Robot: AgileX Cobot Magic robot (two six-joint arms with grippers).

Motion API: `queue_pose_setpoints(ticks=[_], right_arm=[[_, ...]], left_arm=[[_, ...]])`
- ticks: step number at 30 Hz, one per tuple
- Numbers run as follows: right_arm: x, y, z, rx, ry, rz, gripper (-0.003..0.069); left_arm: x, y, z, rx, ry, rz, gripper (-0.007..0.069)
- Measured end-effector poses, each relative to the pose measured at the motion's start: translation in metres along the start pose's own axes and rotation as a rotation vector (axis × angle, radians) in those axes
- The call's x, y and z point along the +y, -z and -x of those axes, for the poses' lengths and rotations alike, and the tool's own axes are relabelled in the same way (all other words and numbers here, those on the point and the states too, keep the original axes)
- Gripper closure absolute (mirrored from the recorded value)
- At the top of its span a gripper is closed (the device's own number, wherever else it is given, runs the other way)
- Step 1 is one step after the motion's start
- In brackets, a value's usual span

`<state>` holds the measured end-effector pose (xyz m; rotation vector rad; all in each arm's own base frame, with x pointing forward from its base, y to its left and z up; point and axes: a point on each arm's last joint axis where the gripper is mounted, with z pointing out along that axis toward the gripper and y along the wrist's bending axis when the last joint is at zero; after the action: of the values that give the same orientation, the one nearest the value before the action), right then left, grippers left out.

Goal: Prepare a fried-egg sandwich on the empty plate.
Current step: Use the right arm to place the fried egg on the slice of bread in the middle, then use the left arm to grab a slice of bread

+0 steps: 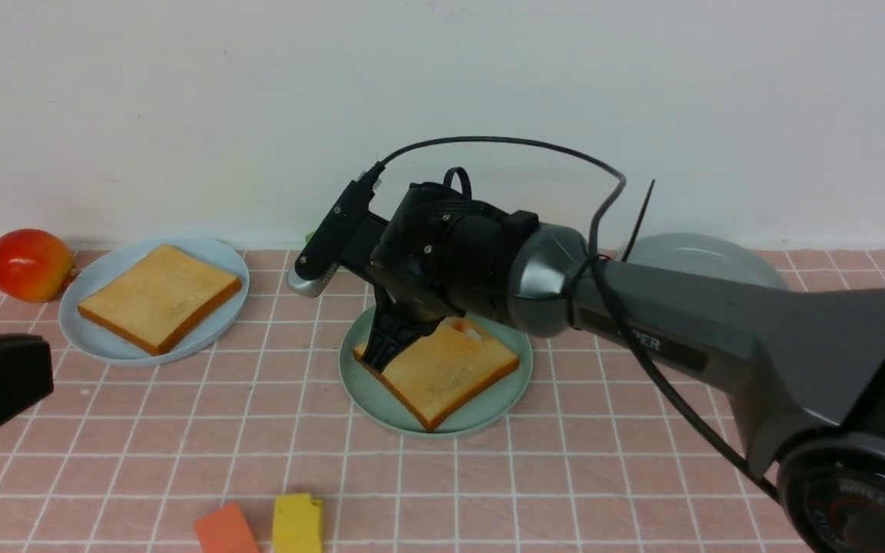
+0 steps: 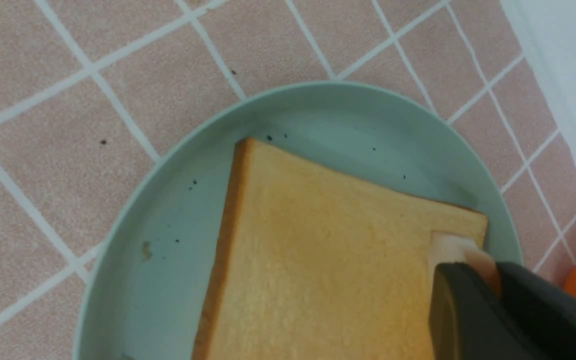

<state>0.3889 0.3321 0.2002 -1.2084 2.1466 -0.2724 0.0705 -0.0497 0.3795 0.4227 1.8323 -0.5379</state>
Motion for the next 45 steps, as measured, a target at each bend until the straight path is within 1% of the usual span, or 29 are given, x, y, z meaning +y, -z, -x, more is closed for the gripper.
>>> queue_pose_setpoints(ticks=[4, 6, 8, 10, 11, 12, 16, 19, 21, 23, 24, 25, 27, 30, 31, 32, 33, 35, 37, 38, 39, 40, 41, 42, 43, 44, 45], right_arm=[[0.001, 0.0, 0.0, 0.001, -0.022, 0.011, 0.0567], [0.004, 0.001, 0.0, 0.009, -0.036, 0.017, 0.0533], [0.006, 0.002, 0.0, 0.022, -0.046, 0.02, 0.0483], [0.01, 0.003, 0.0, 0.034, -0.054, 0.029, 0.0397], [0.011, 0.004, 0.0, 0.033, -0.052, 0.031, 0.0368], [0.013, 0.004, 0.001, 0.036, -0.053, 0.033, 0.0267], [0.02, 0.007, 0.002, 0.05, -0.052, 0.046, 0.0111], [0.024, 0.013, 0.003, 0.065, -0.058, 0.06, 0.0034], [0.024, 0.026, 0.006, 0.063, -0.065, 0.067, 0.0019], [0.022, 0.046, 0.011, 0.053, -0.075, 0.075, 0.0029], [0.021, 0.059, 0.013, 0.044, -0.084, 0.077, 0.005], [0.019, 0.061, 0.014, 0.038, -0.086, 0.079, 0.0054], [0.011, 0.096, 0.018, 0.031, -0.111, 0.08, 0.0111], [-0.005, 0.149, 0.013, 0.054, -0.167, 0.098, 0.0241], [-0.015, 0.175, 0.008, 0.058, -0.196, 0.107, 0.0314], [-0.022, 0.192, 0.005, 0.045, -0.213, 0.108, 0.037], [-0.027, 0.206, 0.002, 0.029, -0.228, 0.111, 0.0403], [-0.038, 0.242, -0.011, -0.014, -0.264, 0.128, 0.0525], [-0.043, 0.266, -0.022, -0.044, -0.285, 0.145, 0.0614], [-0.043, 0.269, -0.026, -0.042, -0.29, 0.15, 0.0631], [-0.045, 0.284, -0.037, -0.055, -0.311, 0.163, 0.066], [-0.048, 0.3, -0.051, -0.066, -0.335, 0.169, 0.0669], [-0.048, 0.309, -0.062, -0.07, -0.348, 0.172, 0.0669], [-0.049, 0.31, -0.064, -0.071, -0.355, 0.172, 0.0669], [-0.05, 0.324, -0.082, -0.078, -0.378, 0.173, 0.0669], [-0.05, 0.326, -0.085, -0.079, -0.382, 0.173, 0.0669], [-0.051, 0.339, -0.102, -0.092, -0.401, 0.173, 0.0669]], left_arm=[[0.0, 0.0, 0.0, 0.0, 0.0, 0.0, 0.0616], [0.0, 0.0, 0.0, 0.0, 0.002, -0.001, 0.0616], [0.0, 0.0, 0.0, 0.0, 0.002, -0.001, 0.0616], [0.0, 0.0, 0.0, 0.0, 0.002, -0.001, 0.0616], [0.0, 0.0, 0.0, 0.0, 0.002, -0.001, 0.0616], [0.0, 0.0, 0.0, 0.0, 0.002, -0.001, 0.0616], [0.0, 0.0, 0.0, 0.0, 0.002, -0.002, 0.0617], [0.0, 0.0, 0.0, 0.0, 0.002, -0.002, 0.0618], [0.0, 0.0, 0.0, 0.0, 0.002, -0.002, 0.0618], [0.0, 0.0, 0.0, -0.001, 0.001, -0.001, 0.0618], [0.0, 0.0, 0.0, -0.001, 0.001, -0.001, 0.0618], [0.0, 0.0, 0.0, -0.001, 0.001, -0.001, 0.0618], [0.0, 0.0, 0.0, 0.003, 0.0, 0.001, 0.0618], [0.0, 0.0, -0.002, 0.019, 0.0, 0.004, 0.0614], [0.001, -0.001, -0.003, 0.031, 0.0, 0.01, 0.0613], [0.001, -0.002, -0.003, 0.043, 0.001, 0.008, 0.0613], [0.001, -0.005, -0.004, 0.054, 0.003, 0.01, 0.0615], [0.001, -0.018, -0.007, 0.123, 0.016, 0.023, 0.0631], [0.001, -0.033, -0.01, 0.198, 0.03, 0.039, 0.0638], [0.001, -0.037, -0.011, 0.219, 0.033, 0.044, 0.0638], [0.002, -0.05, -0.013, 0.29, 0.042, 0.06, 0.0638], [0.002, -0.066, -0.014, 0.363, 0.043, 0.074, 0.0638], [0.002, -0.077, -0.014, 0.413, 0.042, 0.088, 0.0638], [0.002, -0.079, -0.014, 0.423, 0.041, 0.09, 0.0638], [0.005, -0.097, -0.013, 0.485, 0.039, 0.116, 0.0638], [0.005, -0.099, -0.013, 0.494, 0.039, 0.12, 0.0638], [0.011, -0.115, -0.01, 0.535, 0.041, 0.152, 0.0638]])
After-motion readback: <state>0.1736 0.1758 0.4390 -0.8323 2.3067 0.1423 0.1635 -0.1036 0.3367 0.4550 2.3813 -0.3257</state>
